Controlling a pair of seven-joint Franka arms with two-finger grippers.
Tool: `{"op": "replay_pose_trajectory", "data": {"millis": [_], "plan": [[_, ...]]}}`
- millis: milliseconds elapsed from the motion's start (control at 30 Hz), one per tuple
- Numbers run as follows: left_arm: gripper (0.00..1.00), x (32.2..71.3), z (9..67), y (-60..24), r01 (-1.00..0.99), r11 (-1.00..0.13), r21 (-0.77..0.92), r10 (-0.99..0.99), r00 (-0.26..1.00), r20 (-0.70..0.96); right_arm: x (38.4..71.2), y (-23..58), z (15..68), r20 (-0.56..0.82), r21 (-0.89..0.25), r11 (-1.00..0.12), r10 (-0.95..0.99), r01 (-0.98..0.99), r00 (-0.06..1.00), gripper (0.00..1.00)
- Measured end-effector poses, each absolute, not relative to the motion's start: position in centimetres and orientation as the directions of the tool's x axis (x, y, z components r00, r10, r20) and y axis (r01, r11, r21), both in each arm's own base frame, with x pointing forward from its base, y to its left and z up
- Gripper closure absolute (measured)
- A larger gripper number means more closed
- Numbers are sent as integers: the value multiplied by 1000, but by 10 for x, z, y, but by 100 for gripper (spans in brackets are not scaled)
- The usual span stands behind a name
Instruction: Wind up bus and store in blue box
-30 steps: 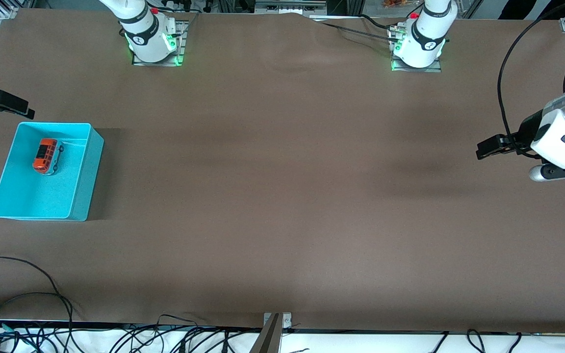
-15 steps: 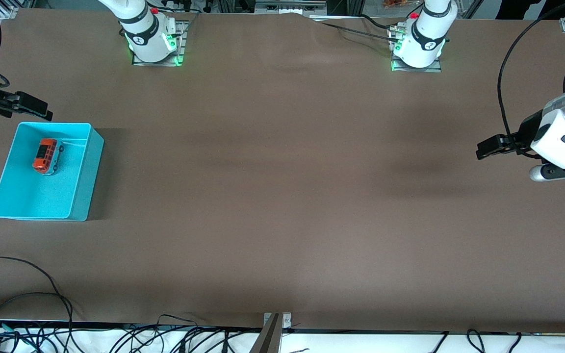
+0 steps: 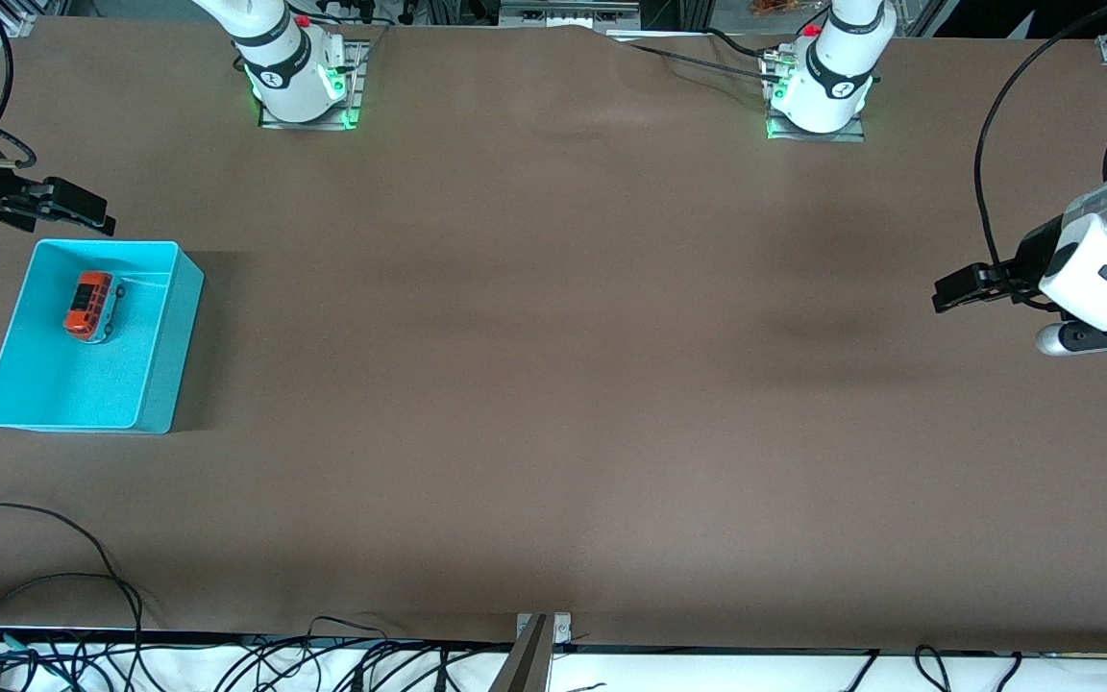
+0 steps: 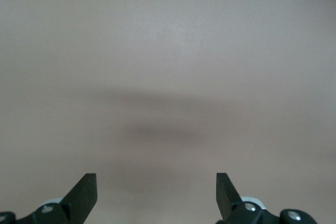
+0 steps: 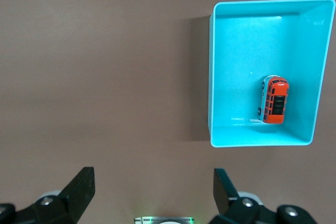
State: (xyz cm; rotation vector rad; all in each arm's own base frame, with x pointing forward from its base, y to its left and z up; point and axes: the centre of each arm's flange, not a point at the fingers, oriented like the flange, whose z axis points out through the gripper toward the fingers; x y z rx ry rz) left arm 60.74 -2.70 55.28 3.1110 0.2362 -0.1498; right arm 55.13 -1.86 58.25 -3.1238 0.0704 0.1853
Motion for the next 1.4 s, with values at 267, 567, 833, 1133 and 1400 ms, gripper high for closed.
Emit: {"op": "replay_pose_trajectory", "data": {"millis": [267,567,833,1133,1400], "plan": [[0,607,553,-27,151,-988,11,150,984,-97,550,-19,582,-126,-13,-1000,-8,-9,992,0],[0,607,553,-27,151,-988,11,150,984,-97,550,-19,583,-128,-15,-1000,3,1,992,0],[0,608,561,-27,150,-989,15,148,986,-75,548,-19,586,-132,-14,-1000,5,4,991,0],[0,606,576,-24,115,-993,21,115,993,-40,546,-20,590,-141,-8,-1000,5,4,990,0],[0,605,594,-14,78,-997,25,78,997,-1,545,-21,590,-149,1,-1000,4,5,989,0]]}}
